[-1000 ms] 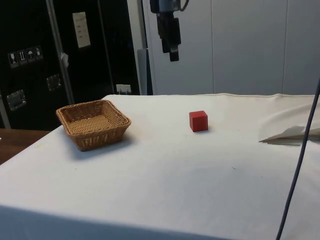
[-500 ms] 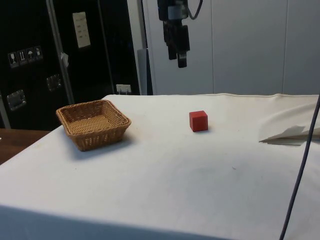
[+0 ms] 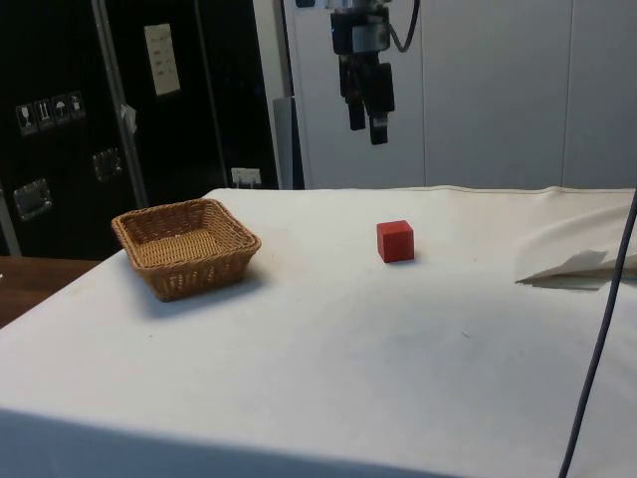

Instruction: Pick up the cube and place it into the basket.

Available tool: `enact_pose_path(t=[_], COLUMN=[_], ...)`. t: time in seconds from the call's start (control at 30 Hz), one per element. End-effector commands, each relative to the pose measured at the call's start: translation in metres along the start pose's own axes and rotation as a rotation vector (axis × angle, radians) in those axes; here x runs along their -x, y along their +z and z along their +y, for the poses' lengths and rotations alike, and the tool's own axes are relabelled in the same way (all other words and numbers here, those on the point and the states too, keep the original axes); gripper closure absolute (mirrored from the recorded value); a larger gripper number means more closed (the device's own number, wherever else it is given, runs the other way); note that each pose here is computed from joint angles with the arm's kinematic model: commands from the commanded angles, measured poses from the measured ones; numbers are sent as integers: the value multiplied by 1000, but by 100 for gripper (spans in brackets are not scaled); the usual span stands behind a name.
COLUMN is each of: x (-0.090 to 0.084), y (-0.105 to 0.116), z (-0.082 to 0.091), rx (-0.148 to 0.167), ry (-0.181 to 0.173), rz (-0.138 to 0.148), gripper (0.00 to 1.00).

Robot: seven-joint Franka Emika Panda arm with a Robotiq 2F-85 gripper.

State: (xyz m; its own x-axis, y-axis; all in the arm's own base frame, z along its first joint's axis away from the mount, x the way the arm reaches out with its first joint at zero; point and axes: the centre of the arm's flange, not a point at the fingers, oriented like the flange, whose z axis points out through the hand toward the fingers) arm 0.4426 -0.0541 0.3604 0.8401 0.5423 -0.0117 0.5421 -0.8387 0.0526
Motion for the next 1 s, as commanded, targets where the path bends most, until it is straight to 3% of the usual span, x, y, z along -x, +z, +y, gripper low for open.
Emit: enact_pose_path(t=[0.0, 0.03, 0.07, 0.47, 0.97], x=[5, 2, 7, 25, 39], y=[2, 2, 3, 19, 38], z=[2, 1, 4, 17, 35], rx=[-2, -2, -3, -10, -20], ry=[-2, -1, -2, 9, 43], rz=[12, 1, 13, 10, -10], gripper=[0, 0, 0, 0, 0])
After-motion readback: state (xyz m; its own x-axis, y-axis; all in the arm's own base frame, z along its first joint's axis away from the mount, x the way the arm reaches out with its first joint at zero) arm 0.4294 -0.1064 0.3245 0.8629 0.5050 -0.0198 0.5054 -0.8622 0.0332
